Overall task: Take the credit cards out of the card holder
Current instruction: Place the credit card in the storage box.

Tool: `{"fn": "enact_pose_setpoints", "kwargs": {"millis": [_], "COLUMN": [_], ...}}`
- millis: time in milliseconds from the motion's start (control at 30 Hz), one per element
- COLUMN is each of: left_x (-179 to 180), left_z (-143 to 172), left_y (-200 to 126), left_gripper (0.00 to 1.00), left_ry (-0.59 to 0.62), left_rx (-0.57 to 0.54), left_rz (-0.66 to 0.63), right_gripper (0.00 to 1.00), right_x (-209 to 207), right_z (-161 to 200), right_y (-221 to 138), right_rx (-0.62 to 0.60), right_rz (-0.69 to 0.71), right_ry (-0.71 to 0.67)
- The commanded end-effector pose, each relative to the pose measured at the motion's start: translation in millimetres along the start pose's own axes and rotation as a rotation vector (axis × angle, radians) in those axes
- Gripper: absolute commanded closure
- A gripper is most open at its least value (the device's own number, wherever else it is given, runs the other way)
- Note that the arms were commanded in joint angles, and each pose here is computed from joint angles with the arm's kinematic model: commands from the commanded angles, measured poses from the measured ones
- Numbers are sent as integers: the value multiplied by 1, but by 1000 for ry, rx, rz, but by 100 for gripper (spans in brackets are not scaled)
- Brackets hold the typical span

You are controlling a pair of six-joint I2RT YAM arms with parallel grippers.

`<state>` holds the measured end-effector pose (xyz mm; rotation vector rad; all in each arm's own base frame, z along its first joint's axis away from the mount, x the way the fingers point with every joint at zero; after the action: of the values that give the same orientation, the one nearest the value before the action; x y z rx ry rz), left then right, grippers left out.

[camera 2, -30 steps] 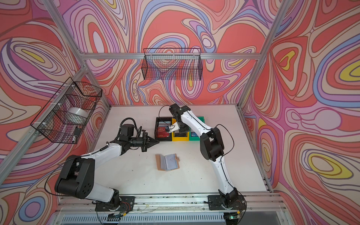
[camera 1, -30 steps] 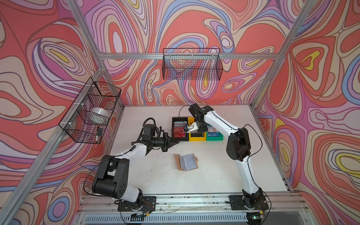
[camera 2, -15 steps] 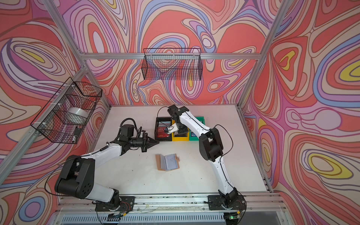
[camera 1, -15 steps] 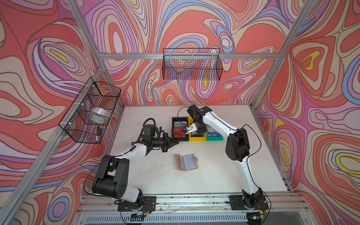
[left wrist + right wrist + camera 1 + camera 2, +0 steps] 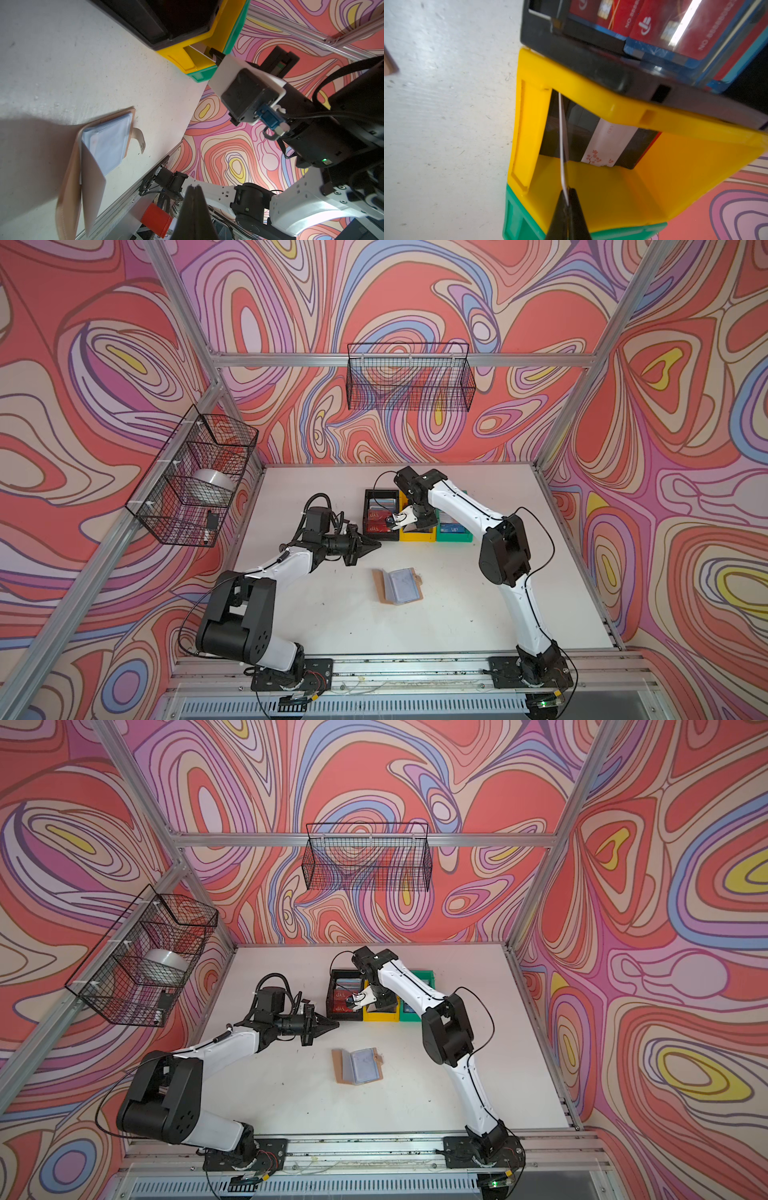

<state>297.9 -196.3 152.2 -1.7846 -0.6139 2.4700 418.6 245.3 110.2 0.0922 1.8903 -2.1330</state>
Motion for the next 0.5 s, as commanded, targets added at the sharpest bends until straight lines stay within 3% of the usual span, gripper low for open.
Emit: {"fn": "enact_pose_setpoints", "kwargs": {"millis": [0, 467], "left_x": [-1, -4], "left_z": [-1, -1], "left_y": [-3, -3], "left_gripper": [100, 100], "left_ry": [7, 8], "left_rx": [-10, -7], "left_rz": [9, 7], "right_gripper": [100, 100], "right_x": [-6, -5], "right_z": [0, 8], "right_y": [-21, -15], "right_rx": [7, 57], "right_rz": [57, 75], "right_ry": [12, 7]}}
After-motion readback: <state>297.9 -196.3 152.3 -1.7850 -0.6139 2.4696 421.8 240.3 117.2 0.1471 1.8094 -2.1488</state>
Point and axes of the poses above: each gripper's point midway between its finger pads, its own y axis out along the fingers, its own x axis along the line the jaws close on, z = x × y, the point moved 2 cm from there along -y, back along the fingers, and after that the axes turned 6 degrees about y, right-handed, at the moved point
